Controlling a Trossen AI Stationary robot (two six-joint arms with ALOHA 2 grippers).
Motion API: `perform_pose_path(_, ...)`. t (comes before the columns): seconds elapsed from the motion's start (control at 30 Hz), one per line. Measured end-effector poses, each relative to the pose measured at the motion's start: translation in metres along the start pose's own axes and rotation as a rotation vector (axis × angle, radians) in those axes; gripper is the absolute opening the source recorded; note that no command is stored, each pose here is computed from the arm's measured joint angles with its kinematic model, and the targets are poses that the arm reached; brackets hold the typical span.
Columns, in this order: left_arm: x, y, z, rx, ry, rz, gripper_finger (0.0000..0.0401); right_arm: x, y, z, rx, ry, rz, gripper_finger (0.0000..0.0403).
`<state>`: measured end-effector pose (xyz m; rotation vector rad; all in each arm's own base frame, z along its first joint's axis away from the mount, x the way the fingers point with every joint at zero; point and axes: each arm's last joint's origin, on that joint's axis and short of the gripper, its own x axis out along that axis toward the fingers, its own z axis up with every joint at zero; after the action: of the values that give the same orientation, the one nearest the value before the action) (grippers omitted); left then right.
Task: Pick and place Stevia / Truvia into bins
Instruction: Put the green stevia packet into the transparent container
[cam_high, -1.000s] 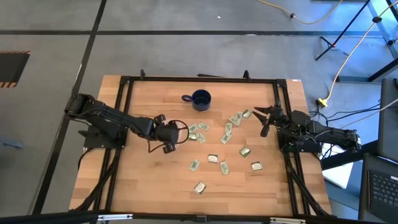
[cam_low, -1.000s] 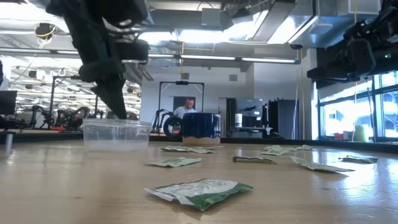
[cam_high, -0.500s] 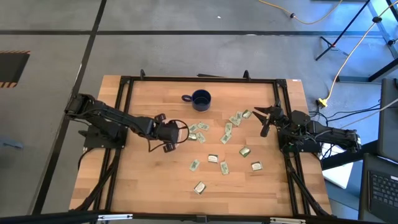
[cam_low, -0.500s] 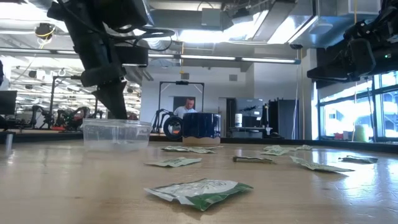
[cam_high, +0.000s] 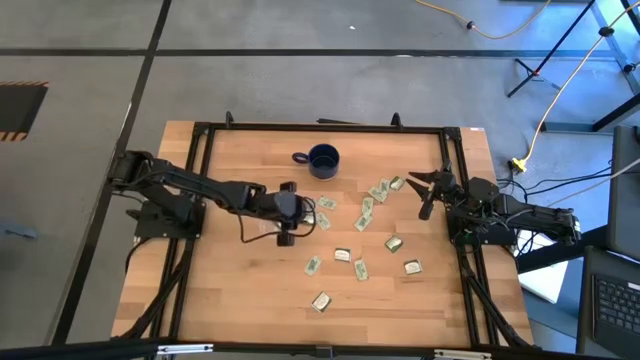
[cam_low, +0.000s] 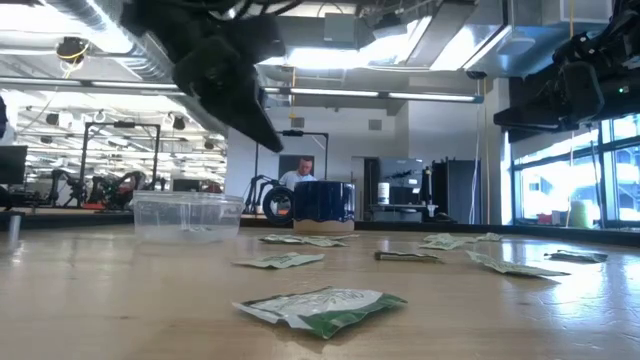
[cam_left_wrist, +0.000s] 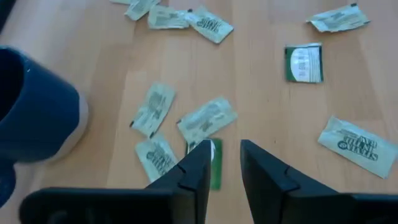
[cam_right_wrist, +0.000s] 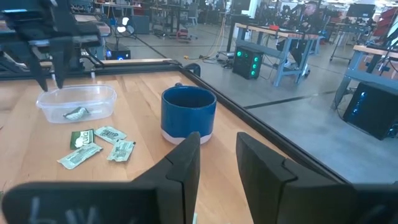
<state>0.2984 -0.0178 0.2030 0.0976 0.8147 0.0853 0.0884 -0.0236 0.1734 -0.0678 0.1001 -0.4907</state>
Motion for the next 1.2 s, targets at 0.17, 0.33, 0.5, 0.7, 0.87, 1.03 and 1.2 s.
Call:
perform_pose_path(0.17, 0.015, 0.012, -0.007, -0.015, 0.073, -0.026, 0.0109, 0.000, 0.000, 0.001, 0.000, -0.007, -0.008, 0.0108)
perform_pose_path(0.33, 0.037, 0.020, 0.000, -0.010, 0.183, -0.061, 0.0113, 0.000, 0.000, 0.002, -0.018, -0.019, -0.012, 0.0108)
perform_pose_path(0.5, 0.063, 0.026, -0.001, 0.000, 0.385, -0.062, 0.0105, 0.000, 0.000, 0.003, -0.035, -0.029, -0.013, 0.0108)
perform_pose_path(0.7, 0.085, 0.025, 0.001, 0.060, 0.427, -0.078, 0.0097, 0.000, 0.000, 0.003, -0.039, -0.028, -0.013, 0.0108)
perform_pose_path(0.87, 0.089, 0.024, 0.001, 0.079, 0.434, -0.082, 0.0089, 0.000, 0.000, 0.002, -0.040, -0.020, -0.012, 0.0108)
perform_pose_path(1.03, 0.088, 0.024, 0.000, 0.089, 0.439, -0.085, 0.0074, 0.000, 0.000, 0.001, -0.042, -0.012, -0.011, 0.0108)
perform_pose_path(1.2, 0.089, 0.024, 0.000, 0.100, 0.439, -0.082, 0.0053, 0.000, 0.000, 0.001, -0.042, -0.011, -0.011, 0.0108)
